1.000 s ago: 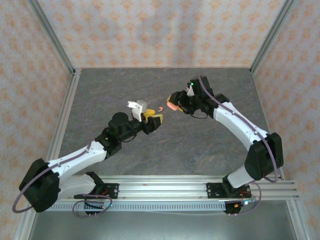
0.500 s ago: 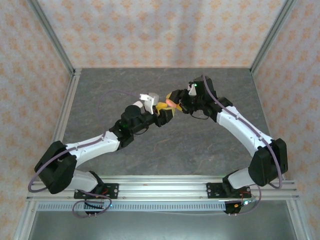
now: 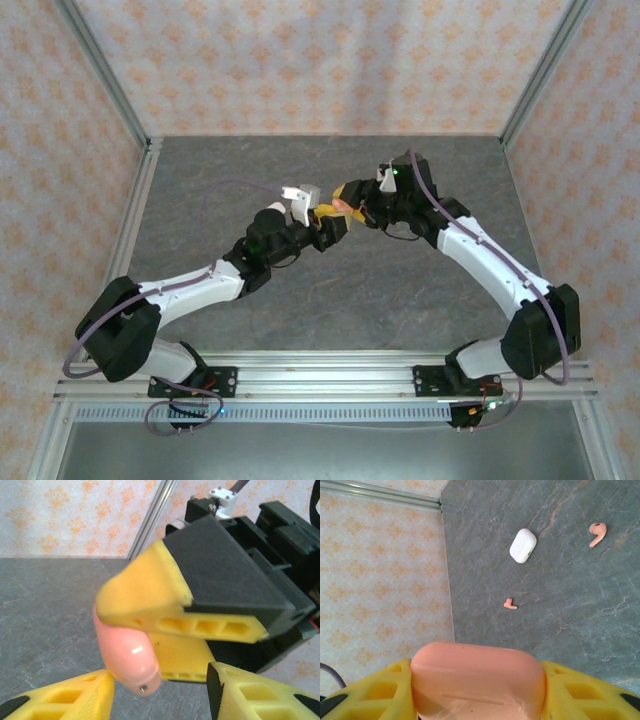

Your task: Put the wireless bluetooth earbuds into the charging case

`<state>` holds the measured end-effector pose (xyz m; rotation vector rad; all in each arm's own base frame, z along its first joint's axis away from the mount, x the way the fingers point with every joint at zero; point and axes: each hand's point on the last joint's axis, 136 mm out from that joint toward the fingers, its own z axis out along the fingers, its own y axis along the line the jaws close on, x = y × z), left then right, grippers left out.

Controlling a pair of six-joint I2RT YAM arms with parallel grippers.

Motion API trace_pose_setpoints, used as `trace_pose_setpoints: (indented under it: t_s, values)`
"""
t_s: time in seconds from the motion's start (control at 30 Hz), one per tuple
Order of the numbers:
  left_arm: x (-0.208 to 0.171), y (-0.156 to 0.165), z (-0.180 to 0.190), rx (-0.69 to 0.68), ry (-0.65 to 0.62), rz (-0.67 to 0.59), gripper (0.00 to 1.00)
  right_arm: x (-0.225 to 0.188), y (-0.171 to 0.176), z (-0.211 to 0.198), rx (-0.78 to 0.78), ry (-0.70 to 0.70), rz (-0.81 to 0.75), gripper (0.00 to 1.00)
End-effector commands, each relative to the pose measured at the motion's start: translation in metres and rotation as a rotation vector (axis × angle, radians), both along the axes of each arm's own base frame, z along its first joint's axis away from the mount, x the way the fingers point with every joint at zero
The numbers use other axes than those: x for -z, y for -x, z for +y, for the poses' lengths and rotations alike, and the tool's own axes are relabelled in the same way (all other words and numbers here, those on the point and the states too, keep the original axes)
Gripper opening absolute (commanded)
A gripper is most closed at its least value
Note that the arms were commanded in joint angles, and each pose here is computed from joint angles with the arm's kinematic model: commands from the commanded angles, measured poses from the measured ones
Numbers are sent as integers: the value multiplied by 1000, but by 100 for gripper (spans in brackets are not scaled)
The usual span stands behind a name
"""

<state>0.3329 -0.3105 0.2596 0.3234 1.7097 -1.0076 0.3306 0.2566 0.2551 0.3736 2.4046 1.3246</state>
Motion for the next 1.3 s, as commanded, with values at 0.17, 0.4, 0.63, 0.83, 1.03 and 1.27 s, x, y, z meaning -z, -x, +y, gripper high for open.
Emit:
trace_pose_setpoints:
  t_s: [0.17,0.4,0.63,0.83,1.03,1.27]
  values:
    - [-22,-9,-9,-7,28,-43,44,-23,15,2,-30,-54,-33,46]
    - [-26,-9,-10,-1,18,-51,14,-25,16,-3,-14,-37,-51,46]
    - [-32,-2,-3,-7,9,-52,3,-55,14,-10,6,-41,-186,57]
    - [-48,12,17,-27,19,-63,0,-100,19,-36,76,-39,-418,65]
    - [-82,26,38,7,97,-56,0,-123,19,-38,99,-233,-538,66]
    - [-123,38,58,30,263,-43,0,-144,20,-15,-12,-470,-578,67]
